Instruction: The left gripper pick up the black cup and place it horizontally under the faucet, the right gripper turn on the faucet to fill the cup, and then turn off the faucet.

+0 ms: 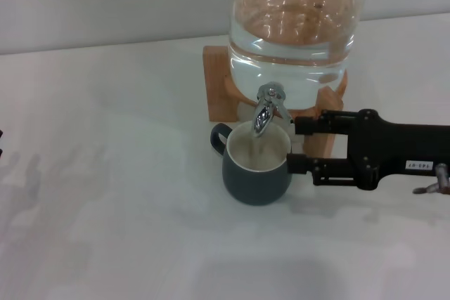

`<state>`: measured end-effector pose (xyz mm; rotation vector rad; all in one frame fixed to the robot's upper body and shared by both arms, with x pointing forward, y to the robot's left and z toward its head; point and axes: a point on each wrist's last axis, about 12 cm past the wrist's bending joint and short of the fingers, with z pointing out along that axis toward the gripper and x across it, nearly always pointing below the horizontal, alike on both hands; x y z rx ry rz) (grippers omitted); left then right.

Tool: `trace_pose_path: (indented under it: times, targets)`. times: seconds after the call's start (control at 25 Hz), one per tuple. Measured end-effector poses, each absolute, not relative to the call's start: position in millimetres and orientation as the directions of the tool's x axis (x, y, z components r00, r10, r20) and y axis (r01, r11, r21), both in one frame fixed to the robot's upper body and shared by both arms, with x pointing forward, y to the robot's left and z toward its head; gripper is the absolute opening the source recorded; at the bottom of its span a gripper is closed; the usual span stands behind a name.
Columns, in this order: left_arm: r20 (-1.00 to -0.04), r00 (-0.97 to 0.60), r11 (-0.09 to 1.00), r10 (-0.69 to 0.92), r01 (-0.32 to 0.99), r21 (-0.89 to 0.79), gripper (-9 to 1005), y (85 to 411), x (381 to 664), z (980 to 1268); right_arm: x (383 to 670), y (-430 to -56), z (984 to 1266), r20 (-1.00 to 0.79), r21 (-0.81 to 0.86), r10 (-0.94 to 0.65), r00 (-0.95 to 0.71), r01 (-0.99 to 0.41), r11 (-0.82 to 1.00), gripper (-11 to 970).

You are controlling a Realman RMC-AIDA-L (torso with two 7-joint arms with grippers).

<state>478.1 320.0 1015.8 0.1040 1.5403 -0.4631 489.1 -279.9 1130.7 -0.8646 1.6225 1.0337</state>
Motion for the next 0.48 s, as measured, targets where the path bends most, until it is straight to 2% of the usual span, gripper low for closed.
trace_pose_path:
  times: [0.48]
  targets:
    - [-0.978, -0.029, 0.916, -0.205, 0.346, -0.203, 338, 323.7, 480.2, 1017.5, 484.8, -248.5, 1128.0, -0.967, 0.227, -0.05, -0.25, -0.934, 0.275, 724]
